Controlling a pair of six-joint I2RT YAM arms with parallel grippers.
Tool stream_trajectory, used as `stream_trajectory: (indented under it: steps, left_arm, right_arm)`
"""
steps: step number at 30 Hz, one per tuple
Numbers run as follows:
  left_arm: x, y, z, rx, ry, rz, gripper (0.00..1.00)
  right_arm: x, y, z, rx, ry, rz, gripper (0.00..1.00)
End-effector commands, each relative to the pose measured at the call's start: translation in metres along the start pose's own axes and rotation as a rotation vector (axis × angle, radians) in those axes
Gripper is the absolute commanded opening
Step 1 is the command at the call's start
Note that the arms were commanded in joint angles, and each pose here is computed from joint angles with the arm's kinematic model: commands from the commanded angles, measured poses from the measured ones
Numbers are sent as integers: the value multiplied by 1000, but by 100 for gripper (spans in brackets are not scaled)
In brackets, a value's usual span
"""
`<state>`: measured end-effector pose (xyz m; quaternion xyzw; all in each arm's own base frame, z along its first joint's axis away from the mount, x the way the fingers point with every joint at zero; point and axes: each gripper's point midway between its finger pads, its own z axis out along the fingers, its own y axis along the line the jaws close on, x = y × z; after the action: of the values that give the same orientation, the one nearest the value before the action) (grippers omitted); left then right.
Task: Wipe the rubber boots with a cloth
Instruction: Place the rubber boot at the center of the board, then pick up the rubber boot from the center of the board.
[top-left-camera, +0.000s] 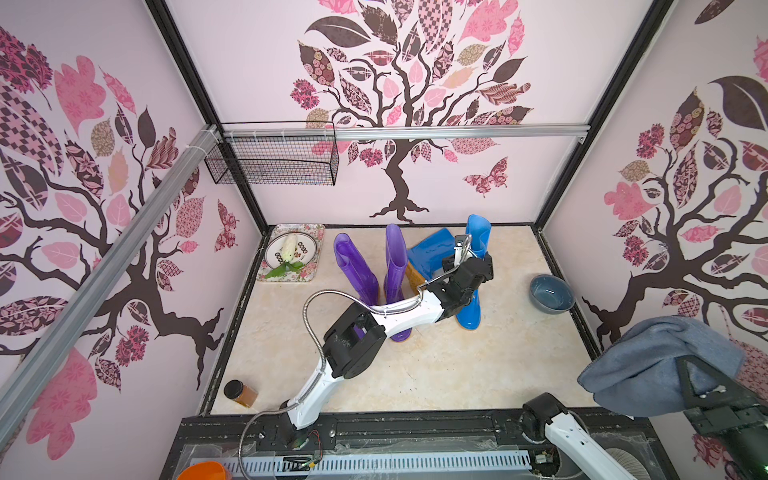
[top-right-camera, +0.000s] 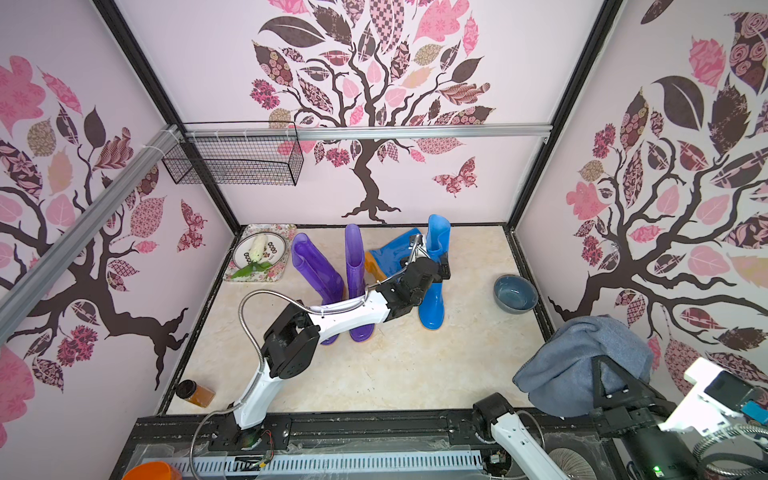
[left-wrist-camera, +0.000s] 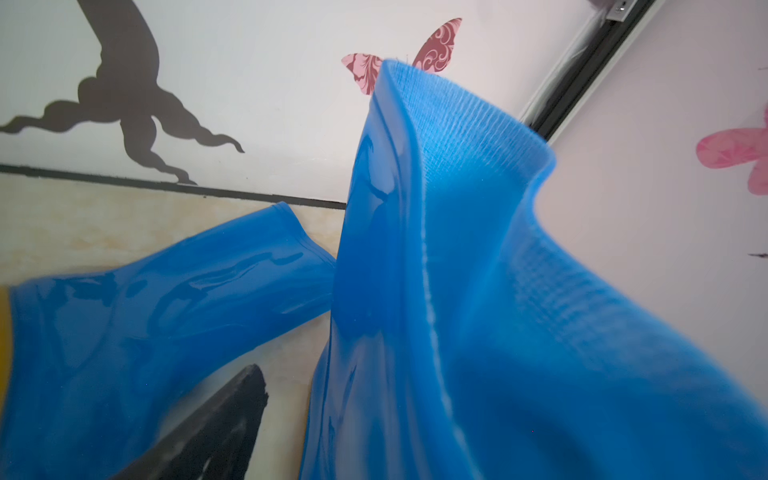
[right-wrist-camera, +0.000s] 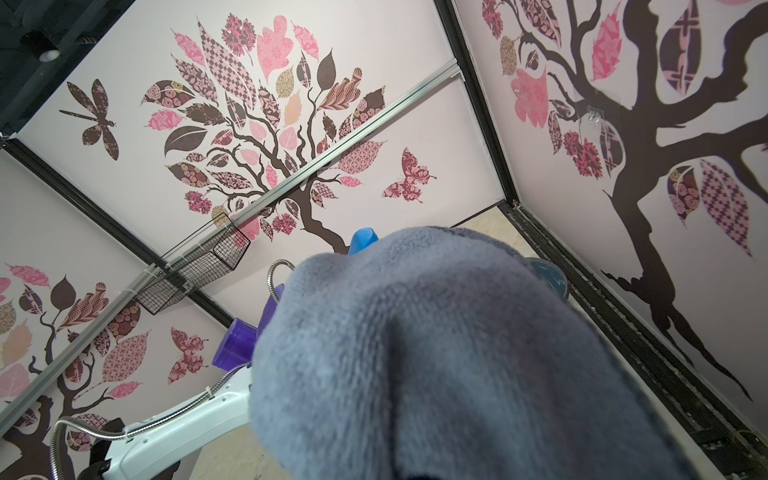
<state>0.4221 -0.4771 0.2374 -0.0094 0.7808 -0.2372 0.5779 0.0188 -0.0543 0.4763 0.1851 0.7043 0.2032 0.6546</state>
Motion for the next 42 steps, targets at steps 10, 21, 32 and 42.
stream_trajectory:
  steps: [10, 21, 32, 42]
  left_arm:
    - [33, 69, -80, -193, 272, -63, 98]
    - [79, 124, -85, -373, 464, -78, 96]
    - [115, 143, -49, -400, 562, -77, 96]
    - [98, 125, -26, -342, 515, -56, 94]
  right_arm:
    - [15, 8, 10, -44, 61, 4, 0]
    - [26, 22, 19, -98, 129, 25, 0]
    - [33, 29, 22, -126, 169, 25, 0]
    - [39, 37, 30, -156, 192, 5, 0]
